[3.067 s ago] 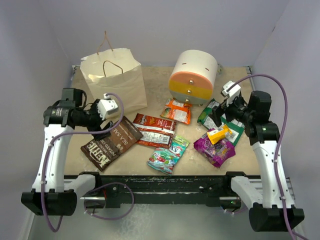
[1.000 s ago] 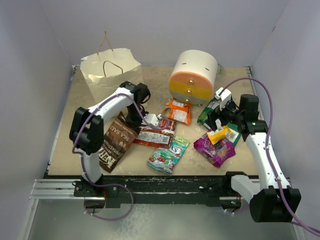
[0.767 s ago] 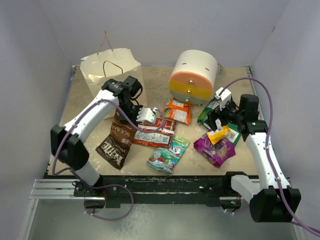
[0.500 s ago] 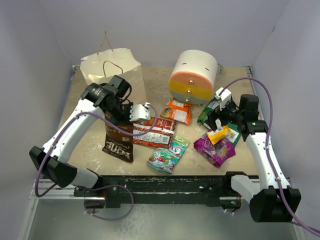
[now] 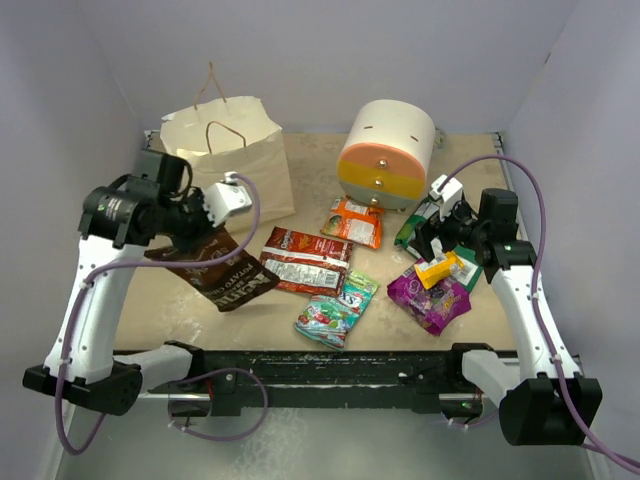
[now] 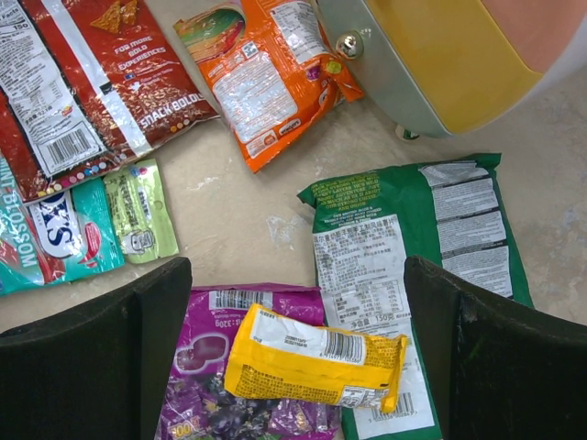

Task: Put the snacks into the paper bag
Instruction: Pick up the snack from the center of the board, then place the snack in the paper bag.

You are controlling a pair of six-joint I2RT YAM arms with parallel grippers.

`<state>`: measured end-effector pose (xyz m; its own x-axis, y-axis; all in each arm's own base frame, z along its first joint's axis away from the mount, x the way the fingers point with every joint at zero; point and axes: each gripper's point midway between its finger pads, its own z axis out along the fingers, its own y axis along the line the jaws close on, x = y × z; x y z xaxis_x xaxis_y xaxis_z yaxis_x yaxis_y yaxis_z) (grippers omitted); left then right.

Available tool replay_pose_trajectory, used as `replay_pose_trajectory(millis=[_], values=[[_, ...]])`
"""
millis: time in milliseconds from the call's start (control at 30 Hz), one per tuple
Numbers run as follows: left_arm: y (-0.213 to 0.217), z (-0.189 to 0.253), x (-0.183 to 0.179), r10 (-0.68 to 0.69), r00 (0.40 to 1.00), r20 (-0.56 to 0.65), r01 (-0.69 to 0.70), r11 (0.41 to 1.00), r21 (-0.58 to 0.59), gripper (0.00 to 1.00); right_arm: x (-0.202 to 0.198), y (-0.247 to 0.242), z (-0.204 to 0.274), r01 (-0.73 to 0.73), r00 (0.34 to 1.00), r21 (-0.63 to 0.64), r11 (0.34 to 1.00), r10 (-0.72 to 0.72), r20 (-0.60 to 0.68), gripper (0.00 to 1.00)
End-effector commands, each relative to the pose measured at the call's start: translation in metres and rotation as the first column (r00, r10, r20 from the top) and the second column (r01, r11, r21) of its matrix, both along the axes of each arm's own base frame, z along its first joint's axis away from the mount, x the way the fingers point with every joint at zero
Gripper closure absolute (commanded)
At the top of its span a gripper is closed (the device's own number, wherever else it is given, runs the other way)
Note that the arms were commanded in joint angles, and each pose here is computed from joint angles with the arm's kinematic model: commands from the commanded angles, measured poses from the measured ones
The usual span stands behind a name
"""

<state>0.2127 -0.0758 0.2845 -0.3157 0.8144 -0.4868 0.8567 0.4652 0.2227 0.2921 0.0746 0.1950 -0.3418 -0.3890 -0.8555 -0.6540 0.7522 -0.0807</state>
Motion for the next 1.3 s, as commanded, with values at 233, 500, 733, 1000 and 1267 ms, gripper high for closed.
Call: replay_pose_trajectory(millis=[233,500,733,1000,1267], values=[[0.032,0.101,0.008,0.291,0.915,0.278,-0.227,0.943,-0.242,1.00,0.002,0.007,0.018,-0.033,0.998,0.033,0.999,0.031,0.057,0.00],[-0.006,0.119,0.016,0.195,0.947,0.257,-0.079,0.911,-0.404,1.00,0.001,0.061,0.079,-0.286,0.949,0.112,0.952,0.266,0.169,0.00],[-0.045,0.144,0.025,0.104,0.977,0.184,0.021,0.817,-0.576,1.00,-0.011,0.151,0.148,-0.542,0.808,0.162,0.825,0.458,0.370,0.00],[-0.078,0.148,0.041,0.041,0.988,0.146,0.058,0.787,-0.615,1.00,-0.031,0.225,0.183,-0.707,0.699,0.243,0.664,0.601,0.389,0.00],[-0.103,0.140,0.049,0.003,0.992,0.127,0.075,0.793,-0.605,1.00,-0.024,0.283,0.165,-0.720,0.694,0.297,0.628,0.650,0.310,0.00]])
